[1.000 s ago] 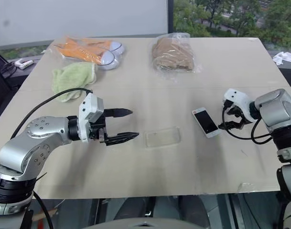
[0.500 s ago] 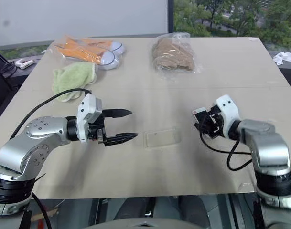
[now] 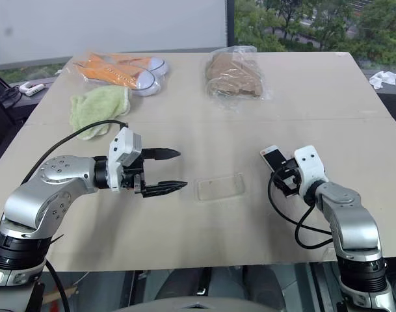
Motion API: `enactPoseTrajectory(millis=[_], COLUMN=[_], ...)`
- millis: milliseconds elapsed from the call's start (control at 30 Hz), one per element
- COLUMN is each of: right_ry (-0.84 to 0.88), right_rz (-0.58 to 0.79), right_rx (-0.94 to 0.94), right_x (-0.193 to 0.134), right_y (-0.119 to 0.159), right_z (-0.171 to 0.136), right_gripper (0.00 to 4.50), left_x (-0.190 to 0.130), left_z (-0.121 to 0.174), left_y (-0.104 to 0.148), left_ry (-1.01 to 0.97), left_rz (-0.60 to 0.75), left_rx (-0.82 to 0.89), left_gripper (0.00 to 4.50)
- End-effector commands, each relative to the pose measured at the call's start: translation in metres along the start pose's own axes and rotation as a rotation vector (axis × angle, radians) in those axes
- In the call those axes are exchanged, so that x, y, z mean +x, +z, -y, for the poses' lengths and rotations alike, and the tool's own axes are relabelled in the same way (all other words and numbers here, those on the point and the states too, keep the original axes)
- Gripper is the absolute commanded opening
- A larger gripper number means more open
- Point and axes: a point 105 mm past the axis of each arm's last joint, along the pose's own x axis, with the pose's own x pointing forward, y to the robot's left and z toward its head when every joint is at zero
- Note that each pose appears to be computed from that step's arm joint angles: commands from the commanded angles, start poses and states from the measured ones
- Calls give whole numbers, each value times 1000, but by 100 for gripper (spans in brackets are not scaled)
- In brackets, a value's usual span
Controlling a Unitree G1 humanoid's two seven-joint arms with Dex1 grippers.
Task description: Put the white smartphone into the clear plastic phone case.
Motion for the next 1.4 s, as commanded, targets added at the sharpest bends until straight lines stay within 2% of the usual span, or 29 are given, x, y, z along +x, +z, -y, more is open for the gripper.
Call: enactPoseTrajectory(millis=[33, 100, 200, 233, 267, 533, 633, 800, 933, 1033, 1167, 1400], right_ry=[108, 128, 154, 162, 165, 173, 258, 399, 583, 673, 736, 769], right_rz=[-121, -132, -171, -183, -188, -168, -71, 113, 103, 86, 33, 34], right_rx=[35, 16, 25, 21, 18, 21, -67, -202, -374, -509, -827, -1160], right_x=[4, 3, 2, 2, 2, 3, 1, -9, -15, -8, 11, 23], right_y=[-32, -35, -42, -44, -45, -40, -15, 42, 59, 69, 77, 83], right_z=[-18, -19, -22, -22, -22, -23, -32, -44, -62, -67, -58, -39], right_gripper=[450, 450, 371, 319, 292, 291, 291, 291, 291, 291, 291, 291], left_x=[-1, -2, -4, -4, -4, -4, -6, -17, -31, -38, -43, -38], left_z=[1, 1, 1, 1, 2, 1, 0, 0, -8, -15, -24, -23], left_y=[7, 7, 6, 6, 6, 5, 4, -4, -14, -17, -13, -9], left_ry=[0, 3, 5, 5, 4, -3, -1, -9, 12, 31, 65, 78], left_rz=[10, 10, 8, 7, 7, -1, -7, -48, -90, -100, -100, -85], left_rx=[47, 48, 47, 46, 45, 52, 56, 57, 49, 56, 107, 125], left_gripper=[445, 445, 450, 450, 450, 450, 450, 450, 450, 450, 450, 450])
